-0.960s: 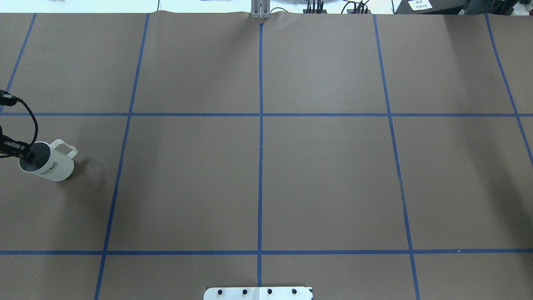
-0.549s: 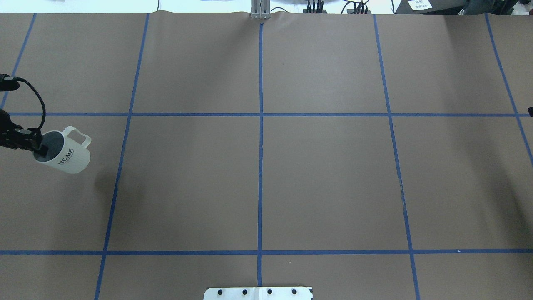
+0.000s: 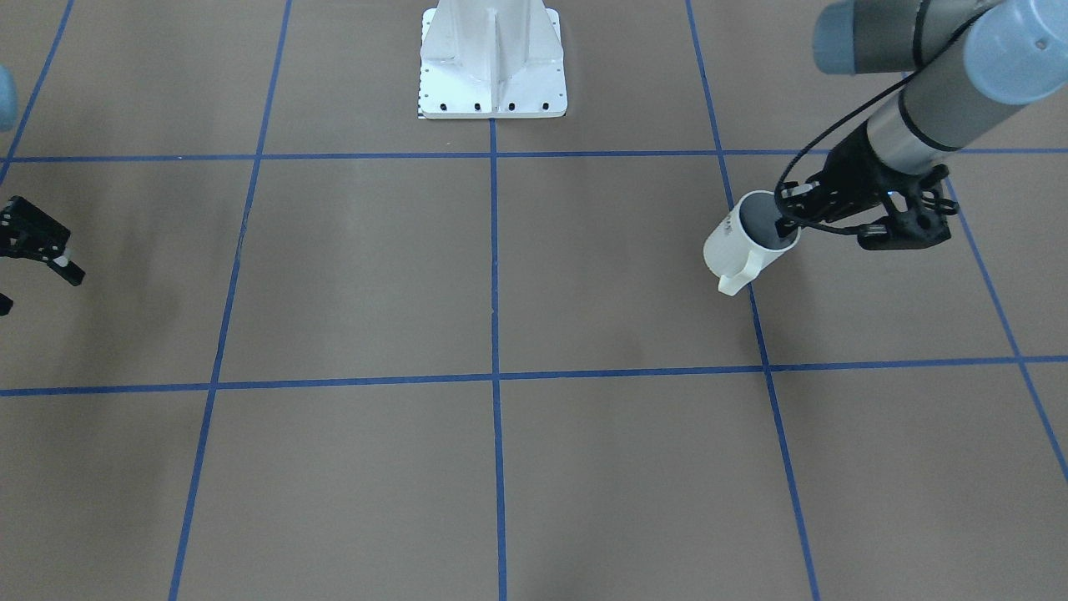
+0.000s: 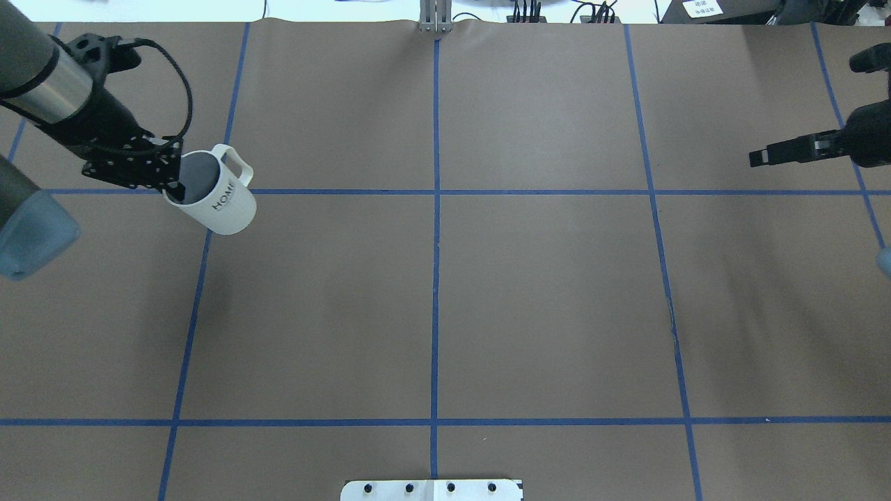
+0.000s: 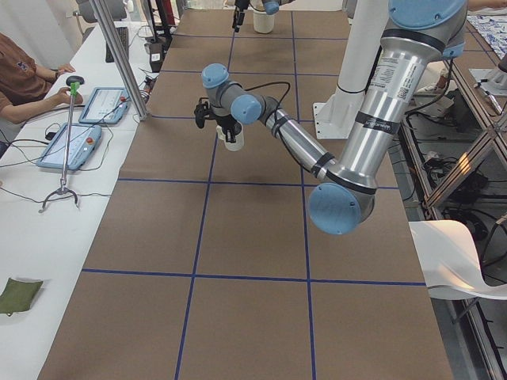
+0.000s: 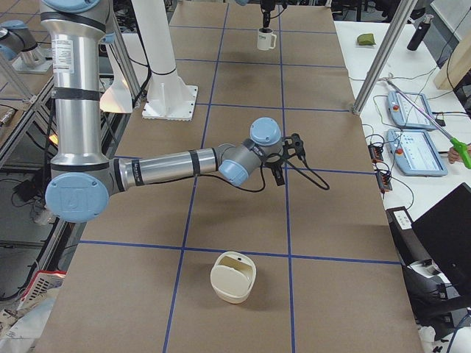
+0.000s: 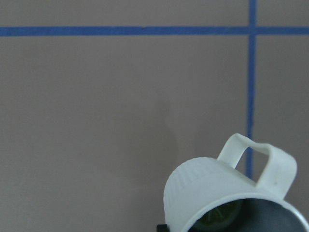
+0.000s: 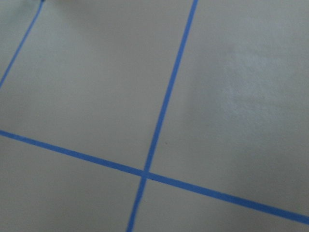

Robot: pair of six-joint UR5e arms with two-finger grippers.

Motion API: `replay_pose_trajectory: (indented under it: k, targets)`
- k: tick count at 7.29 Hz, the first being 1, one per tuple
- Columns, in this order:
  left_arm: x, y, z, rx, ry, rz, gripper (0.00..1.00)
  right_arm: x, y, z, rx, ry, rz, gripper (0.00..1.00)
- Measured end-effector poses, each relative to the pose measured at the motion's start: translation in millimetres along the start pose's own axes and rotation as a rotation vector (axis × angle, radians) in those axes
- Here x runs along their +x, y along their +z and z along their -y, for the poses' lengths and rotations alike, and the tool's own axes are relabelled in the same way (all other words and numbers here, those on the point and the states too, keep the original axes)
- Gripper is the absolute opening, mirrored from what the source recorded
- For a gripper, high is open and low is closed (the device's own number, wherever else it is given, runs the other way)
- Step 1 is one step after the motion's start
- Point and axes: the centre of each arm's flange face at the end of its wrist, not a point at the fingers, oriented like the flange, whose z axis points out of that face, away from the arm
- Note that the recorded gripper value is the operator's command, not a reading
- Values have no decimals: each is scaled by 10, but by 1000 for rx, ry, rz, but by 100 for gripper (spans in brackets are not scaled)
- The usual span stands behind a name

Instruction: Left arm hands cup to right arm to dump lemon

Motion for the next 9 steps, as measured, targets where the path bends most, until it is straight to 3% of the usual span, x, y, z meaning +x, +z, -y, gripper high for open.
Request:
replay_pose_trajectory:
  k: [3, 5, 7, 9]
  targets:
    - [1306, 132, 147, 18, -183, 18, 0, -1213, 622, -255, 252, -107, -30, 98]
    - [1808, 272, 325, 17, -275, 39, 0, -2261, 1061, -789, 441, -169, -65, 98]
    - [2189, 453, 325, 18, -330, 63, 0, -3190, 1276, -1274, 559, -172, -47, 98]
    - [2419, 450, 283, 17, -355, 58, 0, -3723, 1508, -1650, 635, -169, -75, 98]
